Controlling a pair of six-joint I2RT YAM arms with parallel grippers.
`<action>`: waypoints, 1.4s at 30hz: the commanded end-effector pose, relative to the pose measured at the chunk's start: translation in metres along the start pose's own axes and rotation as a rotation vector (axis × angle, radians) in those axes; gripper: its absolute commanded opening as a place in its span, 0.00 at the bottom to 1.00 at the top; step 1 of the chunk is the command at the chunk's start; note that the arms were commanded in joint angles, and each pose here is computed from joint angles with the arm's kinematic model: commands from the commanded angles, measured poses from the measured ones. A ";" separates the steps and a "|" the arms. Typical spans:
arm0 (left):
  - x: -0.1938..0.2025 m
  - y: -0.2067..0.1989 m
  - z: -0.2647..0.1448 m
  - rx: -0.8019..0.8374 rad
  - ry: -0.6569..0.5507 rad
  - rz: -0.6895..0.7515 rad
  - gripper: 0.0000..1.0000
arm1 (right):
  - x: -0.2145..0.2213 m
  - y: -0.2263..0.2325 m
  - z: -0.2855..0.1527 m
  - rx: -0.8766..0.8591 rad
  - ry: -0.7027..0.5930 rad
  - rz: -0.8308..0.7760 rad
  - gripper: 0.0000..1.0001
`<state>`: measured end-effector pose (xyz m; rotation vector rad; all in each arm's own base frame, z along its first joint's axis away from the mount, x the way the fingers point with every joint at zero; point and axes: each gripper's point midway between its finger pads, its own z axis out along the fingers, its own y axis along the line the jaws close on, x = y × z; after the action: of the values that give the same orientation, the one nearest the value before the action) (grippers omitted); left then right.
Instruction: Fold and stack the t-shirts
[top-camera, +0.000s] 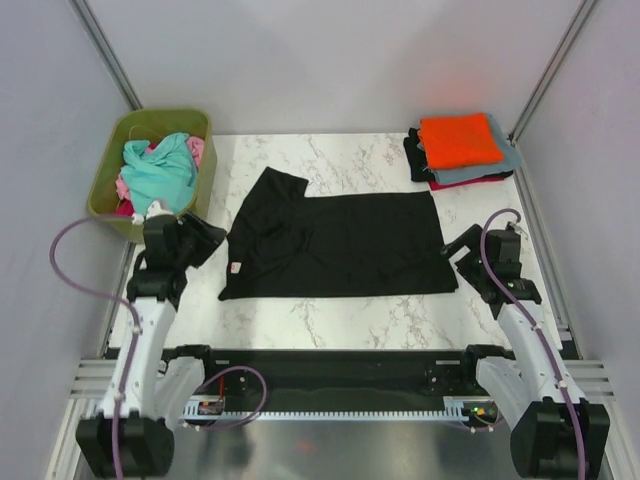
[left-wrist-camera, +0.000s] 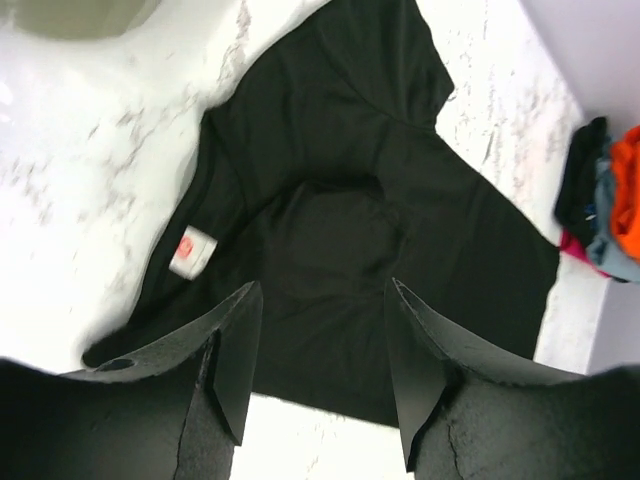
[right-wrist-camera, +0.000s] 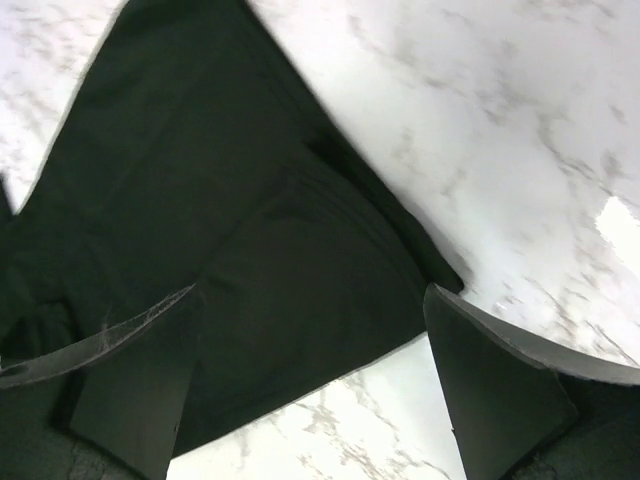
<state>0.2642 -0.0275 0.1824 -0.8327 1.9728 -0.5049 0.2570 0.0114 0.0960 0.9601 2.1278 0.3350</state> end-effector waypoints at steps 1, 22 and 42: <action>-0.037 -0.048 0.037 0.083 -0.020 0.189 0.59 | -0.019 0.049 -0.004 -0.188 -0.007 -0.058 0.98; -0.028 -0.125 0.367 0.063 0.262 0.591 0.57 | 0.040 0.102 -0.010 -0.536 0.265 -0.295 0.98; 0.032 -0.089 0.390 0.083 0.441 0.500 0.23 | 0.047 0.089 0.005 -0.473 0.268 -0.301 0.98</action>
<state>0.6229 -0.1109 0.0307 -0.1948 2.4184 -0.4303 0.2794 0.1122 0.1135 0.3503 2.2575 0.8658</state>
